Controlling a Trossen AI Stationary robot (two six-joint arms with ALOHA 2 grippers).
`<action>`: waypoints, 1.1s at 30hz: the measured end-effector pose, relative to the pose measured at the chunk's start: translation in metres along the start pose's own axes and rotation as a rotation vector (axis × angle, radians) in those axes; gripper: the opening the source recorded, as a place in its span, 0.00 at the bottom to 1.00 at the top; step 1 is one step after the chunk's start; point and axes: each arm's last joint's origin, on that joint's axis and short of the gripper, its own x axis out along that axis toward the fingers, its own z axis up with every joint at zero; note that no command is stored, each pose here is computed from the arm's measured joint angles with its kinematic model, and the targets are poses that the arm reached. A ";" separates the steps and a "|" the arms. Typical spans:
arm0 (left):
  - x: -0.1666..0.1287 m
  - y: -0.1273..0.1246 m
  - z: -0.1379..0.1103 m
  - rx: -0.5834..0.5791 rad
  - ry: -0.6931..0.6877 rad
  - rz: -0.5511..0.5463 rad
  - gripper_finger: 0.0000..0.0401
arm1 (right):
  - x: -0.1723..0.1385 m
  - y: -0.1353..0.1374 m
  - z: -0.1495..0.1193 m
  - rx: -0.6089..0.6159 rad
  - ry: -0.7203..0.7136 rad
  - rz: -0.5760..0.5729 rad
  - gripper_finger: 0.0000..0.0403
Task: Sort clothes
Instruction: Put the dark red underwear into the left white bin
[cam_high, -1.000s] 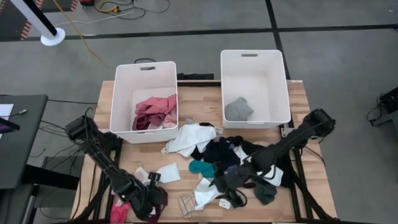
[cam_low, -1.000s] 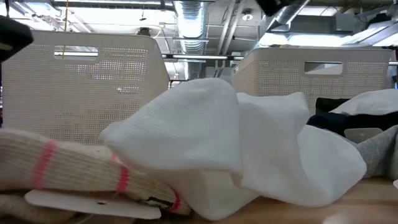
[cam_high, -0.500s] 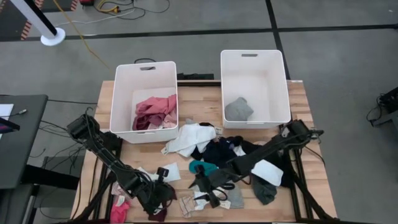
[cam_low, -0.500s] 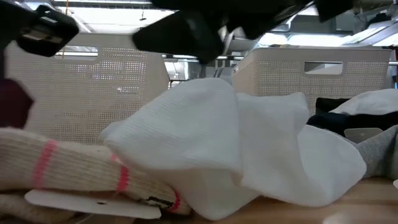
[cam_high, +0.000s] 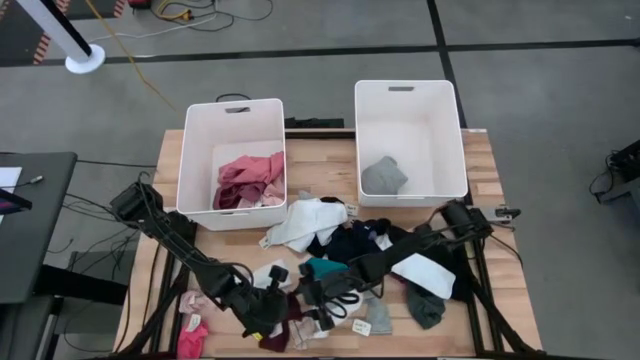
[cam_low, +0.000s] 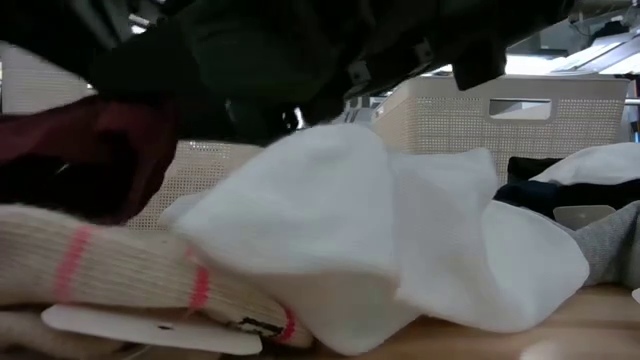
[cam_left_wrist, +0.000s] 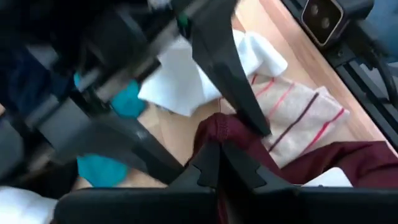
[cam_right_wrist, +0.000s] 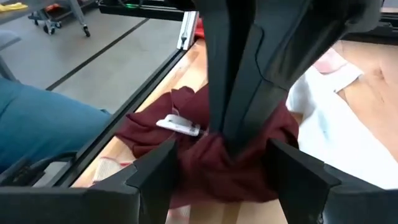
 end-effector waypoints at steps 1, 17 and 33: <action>-0.001 0.000 0.002 0.009 -0.004 0.000 0.00 | 0.001 0.000 0.000 0.002 0.002 0.000 0.64; -0.007 0.003 0.020 0.074 -0.050 0.044 0.00 | 0.001 0.000 -0.001 -0.020 0.011 -0.079 0.45; -0.016 0.004 0.023 0.061 -0.055 0.056 0.10 | 0.001 -0.003 0.000 -0.054 0.013 -0.107 0.02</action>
